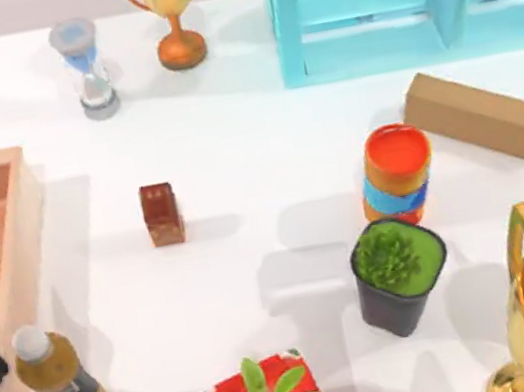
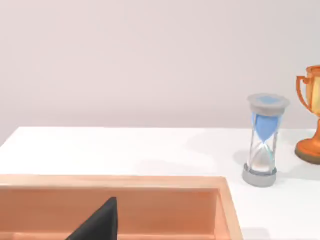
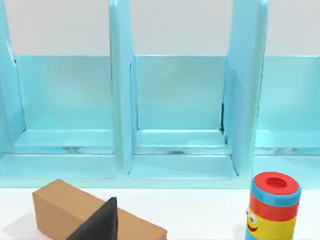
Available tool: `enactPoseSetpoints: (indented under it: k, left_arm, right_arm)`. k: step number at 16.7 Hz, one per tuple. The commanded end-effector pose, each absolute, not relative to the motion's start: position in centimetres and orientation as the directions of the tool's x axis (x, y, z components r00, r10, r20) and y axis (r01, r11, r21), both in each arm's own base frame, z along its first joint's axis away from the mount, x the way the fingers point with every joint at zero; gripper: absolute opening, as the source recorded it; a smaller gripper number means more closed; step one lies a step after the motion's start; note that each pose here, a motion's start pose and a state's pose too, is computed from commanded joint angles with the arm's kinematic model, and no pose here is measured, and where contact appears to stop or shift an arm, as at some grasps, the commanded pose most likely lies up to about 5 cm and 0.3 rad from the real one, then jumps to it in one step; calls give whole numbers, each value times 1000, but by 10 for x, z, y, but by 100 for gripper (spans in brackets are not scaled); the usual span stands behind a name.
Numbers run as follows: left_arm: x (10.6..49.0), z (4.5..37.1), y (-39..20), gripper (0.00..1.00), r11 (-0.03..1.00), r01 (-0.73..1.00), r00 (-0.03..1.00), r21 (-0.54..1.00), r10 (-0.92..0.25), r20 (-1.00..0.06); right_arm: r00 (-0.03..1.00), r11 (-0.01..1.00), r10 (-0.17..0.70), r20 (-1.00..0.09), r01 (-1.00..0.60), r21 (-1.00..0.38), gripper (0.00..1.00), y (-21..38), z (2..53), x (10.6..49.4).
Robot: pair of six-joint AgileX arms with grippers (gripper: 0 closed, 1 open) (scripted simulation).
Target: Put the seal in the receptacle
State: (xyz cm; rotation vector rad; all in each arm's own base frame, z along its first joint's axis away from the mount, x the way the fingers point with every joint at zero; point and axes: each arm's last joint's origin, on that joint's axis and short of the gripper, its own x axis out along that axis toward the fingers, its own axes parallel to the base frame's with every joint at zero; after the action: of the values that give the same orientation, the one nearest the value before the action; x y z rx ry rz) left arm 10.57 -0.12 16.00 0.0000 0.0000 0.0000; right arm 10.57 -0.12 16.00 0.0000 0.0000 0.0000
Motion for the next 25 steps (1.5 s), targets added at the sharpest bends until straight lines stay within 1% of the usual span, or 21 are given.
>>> enactPoseSetpoints:
  k: [3, 6, 9, 12, 15, 19, 22, 25]
  left_arm:
    - [106, 162, -1, 100, 1000, 3, 1000, -2, -3, -8]
    - [107, 176, -4, 100, 1000, 21, 997, -22, -23, -80]
    - [115, 207, -8, 100, 997, 47, 976, -57, -58, -210]
    - [138, 248, -15, 100, 993, 66, 919, -97, -98, -381]
    - [180, 280, -29, 100, 989, 70, 808, -129, -132, -574]
    - [246, 300, -58, 100, 988, 57, 607, -143, -148, -781]
    - [297, 296, -87, 100, 991, 41, 435, -127, -132, -891]
    - [339, 279, -116, 100, 995, 28, 276, -94, -98, -956]
  right_arm:
    - [1000, 1000, 0, 0, 0, 0, 100, -1, 160, 106]
    - [1000, 1000, 0, 0, 0, 0, 100, -1, 160, 106]
    - [1000, 1000, 0, 0, 0, 0, 100, -1, 160, 106]
    - [1000, 1000, 0, 0, 0, 0, 100, -1, 160, 106]
    - [1000, 1000, 0, 0, 0, 0, 100, -1, 160, 106]
    - [1000, 1000, 0, 0, 0, 0, 100, -1, 160, 106]
    - [1000, 1000, 0, 0, 0, 0, 100, -1, 160, 106]
    - [1000, 1000, 0, 0, 0, 0, 100, -1, 160, 106]
